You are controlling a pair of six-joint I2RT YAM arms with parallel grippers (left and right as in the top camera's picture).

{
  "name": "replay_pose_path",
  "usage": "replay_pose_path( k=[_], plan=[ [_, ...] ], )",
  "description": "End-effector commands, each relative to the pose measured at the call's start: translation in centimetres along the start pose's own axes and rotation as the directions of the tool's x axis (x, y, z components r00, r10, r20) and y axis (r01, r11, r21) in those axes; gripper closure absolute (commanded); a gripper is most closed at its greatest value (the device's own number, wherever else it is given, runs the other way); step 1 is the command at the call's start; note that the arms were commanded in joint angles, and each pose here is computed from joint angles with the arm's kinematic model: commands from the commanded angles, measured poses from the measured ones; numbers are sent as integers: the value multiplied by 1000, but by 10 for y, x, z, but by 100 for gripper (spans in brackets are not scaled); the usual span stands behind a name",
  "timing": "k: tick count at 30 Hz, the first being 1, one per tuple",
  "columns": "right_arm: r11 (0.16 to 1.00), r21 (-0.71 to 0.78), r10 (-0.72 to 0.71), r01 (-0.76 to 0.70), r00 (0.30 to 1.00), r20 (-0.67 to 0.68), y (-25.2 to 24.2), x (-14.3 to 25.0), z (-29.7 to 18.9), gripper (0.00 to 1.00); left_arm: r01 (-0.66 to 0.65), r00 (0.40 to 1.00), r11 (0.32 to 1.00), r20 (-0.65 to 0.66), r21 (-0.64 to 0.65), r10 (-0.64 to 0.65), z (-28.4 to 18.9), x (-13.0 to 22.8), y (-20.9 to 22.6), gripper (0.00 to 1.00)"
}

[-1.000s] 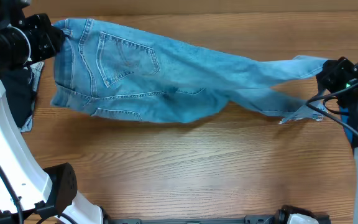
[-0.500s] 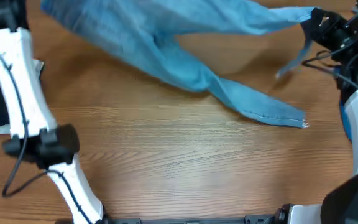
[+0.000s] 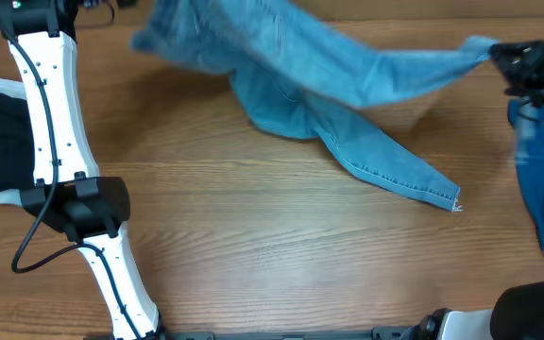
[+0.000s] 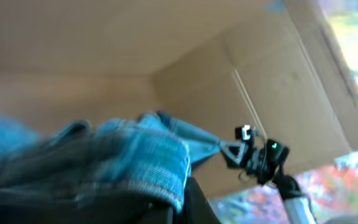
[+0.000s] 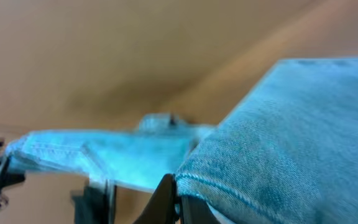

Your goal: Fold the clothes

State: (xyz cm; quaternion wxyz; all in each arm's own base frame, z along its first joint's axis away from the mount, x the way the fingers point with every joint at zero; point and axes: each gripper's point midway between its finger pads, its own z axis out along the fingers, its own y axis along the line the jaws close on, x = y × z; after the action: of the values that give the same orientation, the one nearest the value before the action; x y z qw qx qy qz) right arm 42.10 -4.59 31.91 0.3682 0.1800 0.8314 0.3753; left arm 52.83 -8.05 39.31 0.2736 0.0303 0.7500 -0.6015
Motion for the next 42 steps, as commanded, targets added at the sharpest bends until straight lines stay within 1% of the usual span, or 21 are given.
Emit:
replay_pose_path(
  k=[1, 3, 5, 6, 7, 8, 12, 15, 17, 19, 22, 24, 26, 30, 31, 33, 34, 35, 37, 39, 42],
  plan=[
    [998, 31, -50, 54, 993, -108, 7, 32, 12, 96, -191, 982, 938, -45, -288, 186, -20, 24, 42, 96],
    [997, 50, -44, 53, 985, -166, 7, 49, 16, 96, -152, 986, 862, -131, -483, 101, -31, 52, 78, 96],
    [995, 82, -38, 57, 976, -214, 6, 64, 19, 96, -138, 980, 792, -197, -595, 23, -41, 75, 96, 96],
    [992, 111, -24, 52, 969, -245, 3, 74, 20, 96, -125, 975, 745, -219, -655, -28, -48, 86, 105, 95],
    [986, 158, -3, 49, 961, -277, -1, 85, 21, 96, -115, 968, 673, -234, -731, -88, -57, 97, 116, 91],
    [981, 186, 3, 55, 955, -297, -4, 92, 21, 96, -105, 968, 655, -228, -748, -106, -57, 99, 118, 89],
    [923, 369, 32, 109, 934, -356, -31, 112, 12, 93, -70, 971, 657, -202, -750, -126, -52, 101, 111, 77],
    [865, 484, 59, 135, 929, -364, -51, 116, 0, 93, -75, 973, 654, -197, -753, -116, -54, 100, 106, 77],
    [840, 523, 82, 140, 922, -378, -58, 122, -7, 93, -87, 977, 651, -192, -754, -91, -57, 99, 95, 78],
    [821, 553, 104, 144, 914, -392, -63, 127, -13, 92, -120, 984, 613, -174, -781, -29, -68, 96, 70, 80],
    [770, 620, 144, 149, 906, -398, -73, 133, -25, 93, -182, 983, 577, -164, -796, 83, -79, 97, 23, 77],
    [714, 682, 183, 161, 897, -403, -82, 139, -39, 94, -231, 972, 570, -171, -789, 159, -78, 103, -12, 75],
    [648, 745, 226, 160, 893, -389, -91, 143, -52, 94, -273, 957, 535, -171, -800, 232, -78, 113, -46, 72],
    [530, 835, 276, 147, 901, -334, -104, 144, -73, 95, -342, 926, 512, -191, -788, 325, -69, 133, -90, 65],
    [520, 842, 278, 145, 903, -327, -105, 144, -74, 89, -354, 921, 516, -194, -780, 338, -66, 138, -98, 64],
    [524, 841, 269, 134, 911, -312, -105, 140, -71, 71, -377, 911, 505, -212, -777, 354, -61, 145, -104, 62],
    [541, 832, 251, 123, 920, -300, -104, 135, -65, 60, -378, 911, 488, -222, -787, 348, -60, 146, -101, 59],
    [574, 812, 233, 107, 929, -288, -101, 130, -57, 56, -382, 912, 483, -235, -788, 337, -57, 148, -97, 57],
    [650, 755, 199, 87, 939, -279, -92, 122, -39, 55, -382, 920, 472, -281, -795, 272, -50, 158, -78, 56],
    [672, 734, 169, 92, 947, -273, -90, 115, -33, 47, -378, 926, 469, -320, -798, 200, -44, 168, -58, 57],
    [679, 730, 167, 82, 950, -262, -89, 113, -31, 21, -383, 913, 453, -404, -805, 54, -36, 194, -17, 56]
  ],
)
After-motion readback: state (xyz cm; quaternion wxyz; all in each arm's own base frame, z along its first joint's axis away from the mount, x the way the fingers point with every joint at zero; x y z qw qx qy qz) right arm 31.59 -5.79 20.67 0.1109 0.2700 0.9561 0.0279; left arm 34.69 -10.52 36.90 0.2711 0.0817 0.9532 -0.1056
